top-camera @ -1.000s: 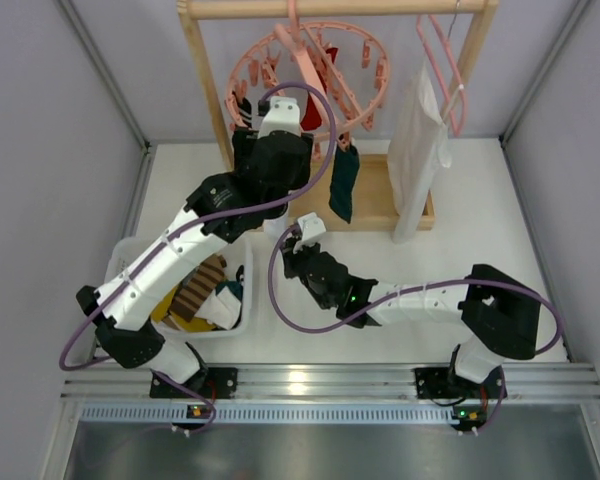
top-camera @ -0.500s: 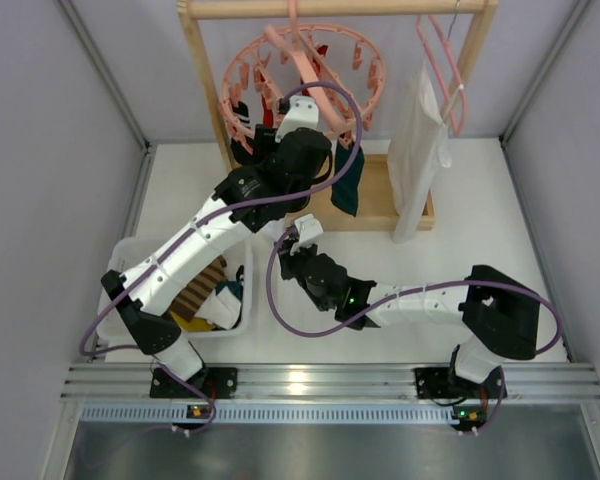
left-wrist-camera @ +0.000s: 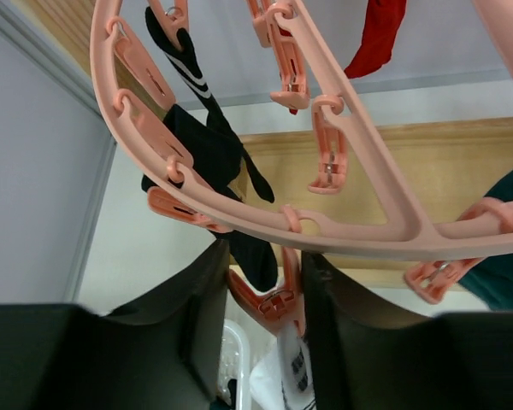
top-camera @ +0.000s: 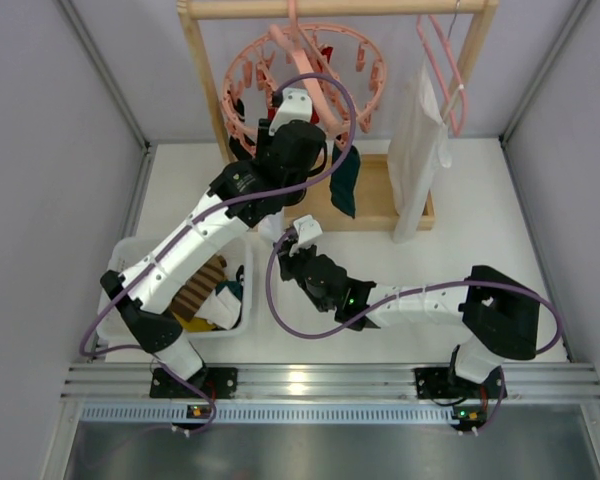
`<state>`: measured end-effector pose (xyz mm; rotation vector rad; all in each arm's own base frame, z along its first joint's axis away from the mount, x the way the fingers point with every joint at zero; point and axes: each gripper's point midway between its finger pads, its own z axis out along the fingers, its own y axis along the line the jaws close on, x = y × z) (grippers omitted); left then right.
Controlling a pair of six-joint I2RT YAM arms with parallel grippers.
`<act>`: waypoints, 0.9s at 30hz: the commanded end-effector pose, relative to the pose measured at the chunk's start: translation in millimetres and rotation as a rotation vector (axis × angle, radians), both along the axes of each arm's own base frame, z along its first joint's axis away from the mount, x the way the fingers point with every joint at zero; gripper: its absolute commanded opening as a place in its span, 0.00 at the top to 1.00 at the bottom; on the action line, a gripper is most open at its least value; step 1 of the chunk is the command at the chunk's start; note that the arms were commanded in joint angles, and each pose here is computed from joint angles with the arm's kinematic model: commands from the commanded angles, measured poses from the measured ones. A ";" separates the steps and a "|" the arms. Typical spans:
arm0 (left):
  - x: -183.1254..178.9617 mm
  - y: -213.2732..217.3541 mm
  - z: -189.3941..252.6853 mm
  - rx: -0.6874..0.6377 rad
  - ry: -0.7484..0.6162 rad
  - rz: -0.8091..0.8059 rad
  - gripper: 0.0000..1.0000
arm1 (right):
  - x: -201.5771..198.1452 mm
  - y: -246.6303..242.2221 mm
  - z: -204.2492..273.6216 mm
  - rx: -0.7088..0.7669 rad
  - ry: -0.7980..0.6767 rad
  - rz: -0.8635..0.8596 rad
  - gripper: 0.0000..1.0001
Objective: Remove the socks clipped to the hanger
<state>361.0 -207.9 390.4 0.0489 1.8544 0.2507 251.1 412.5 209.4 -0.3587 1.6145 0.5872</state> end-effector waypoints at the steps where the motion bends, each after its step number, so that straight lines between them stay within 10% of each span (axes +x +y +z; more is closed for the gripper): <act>1: 5.9 -2.5 12.0 -0.033 -0.025 -0.002 0.63 | -9.9 11.3 25.0 0.068 -0.034 0.030 1.00; 10: 6.9 -7.7 13.8 -0.055 -0.023 -0.023 0.76 | -17.1 -1.5 18.9 0.044 -0.027 0.036 1.00; 14: 0.7 -7.4 12.8 -0.081 -0.013 -0.050 0.46 | -31.5 -13.8 3.6 -0.008 -0.004 0.074 1.00; 20: -28.4 11.1 18.4 -0.182 -0.014 -0.088 0.30 | -59.3 -34.2 -14.5 -0.076 0.038 0.199 1.00; 23: -50.5 34.2 19.9 -0.232 -0.028 -0.082 0.03 | -71.1 -32.8 -11.5 -0.117 0.028 0.285 1.00; 27: -86.6 83.8 15.8 -0.269 -0.072 -0.031 0.02 | -85.6 -15.1 10.1 -0.116 0.006 0.409 1.00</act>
